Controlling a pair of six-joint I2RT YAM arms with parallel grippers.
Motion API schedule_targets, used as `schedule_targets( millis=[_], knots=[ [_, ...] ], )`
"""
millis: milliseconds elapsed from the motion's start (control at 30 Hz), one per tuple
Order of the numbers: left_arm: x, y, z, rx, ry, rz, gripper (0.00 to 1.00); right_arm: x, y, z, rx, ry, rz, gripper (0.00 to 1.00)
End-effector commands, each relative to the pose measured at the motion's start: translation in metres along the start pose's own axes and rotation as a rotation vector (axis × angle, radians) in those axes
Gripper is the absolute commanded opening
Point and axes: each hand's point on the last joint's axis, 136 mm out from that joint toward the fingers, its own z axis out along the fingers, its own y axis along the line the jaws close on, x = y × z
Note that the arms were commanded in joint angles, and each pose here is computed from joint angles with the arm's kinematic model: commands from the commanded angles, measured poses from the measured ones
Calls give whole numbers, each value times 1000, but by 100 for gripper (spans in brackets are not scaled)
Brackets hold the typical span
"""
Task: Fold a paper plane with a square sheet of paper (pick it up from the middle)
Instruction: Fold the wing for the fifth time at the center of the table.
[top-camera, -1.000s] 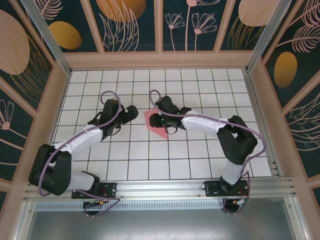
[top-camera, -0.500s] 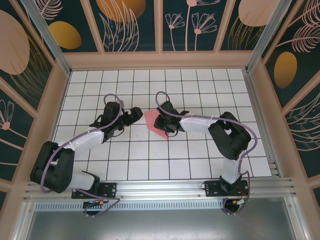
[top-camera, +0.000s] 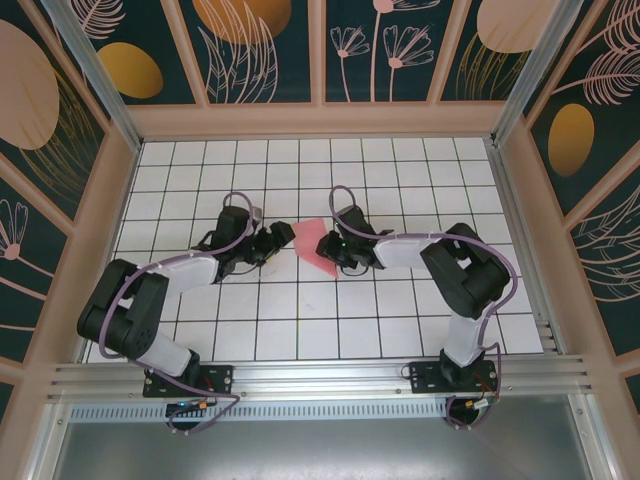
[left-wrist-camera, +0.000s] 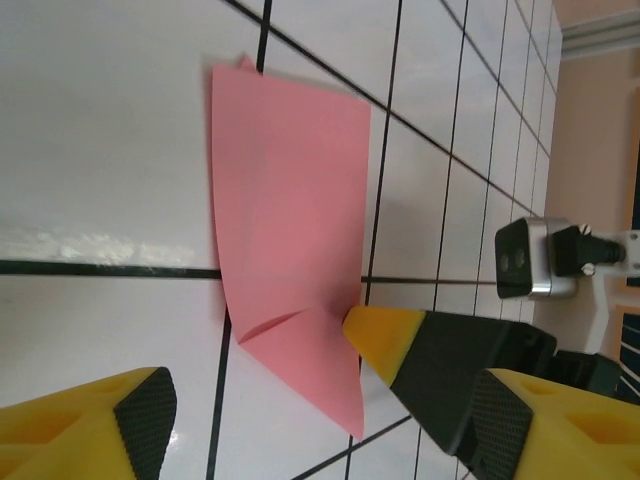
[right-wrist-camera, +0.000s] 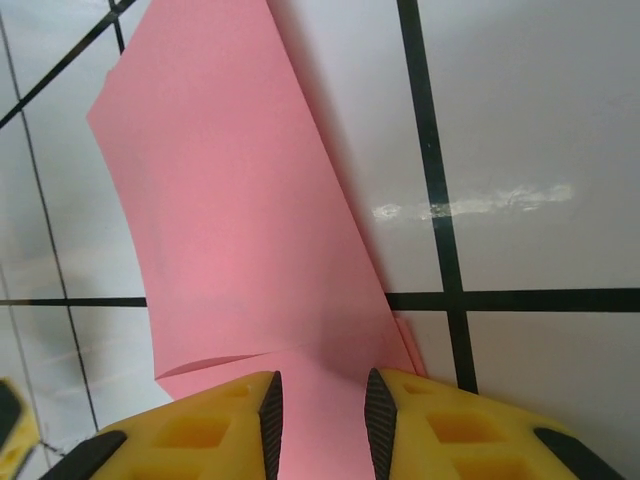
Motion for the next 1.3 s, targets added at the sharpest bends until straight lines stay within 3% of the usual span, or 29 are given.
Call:
schedule_targets(
  millis=[0,400,900,1267],
  knots=[
    [12,-7,11,28,58,-23,77,15,-40,1,76,54,56,32],
    [21,-11,39,4,107,-39,63,17,-50,-1,64,62,66,31],
    [20,5,50,-84,107,-58,69,17,-53,-3,61,61,71,31],
    [18,-4,58,-58,123,-49,59,18,-51,-3,46,69,60,31]
  ],
)
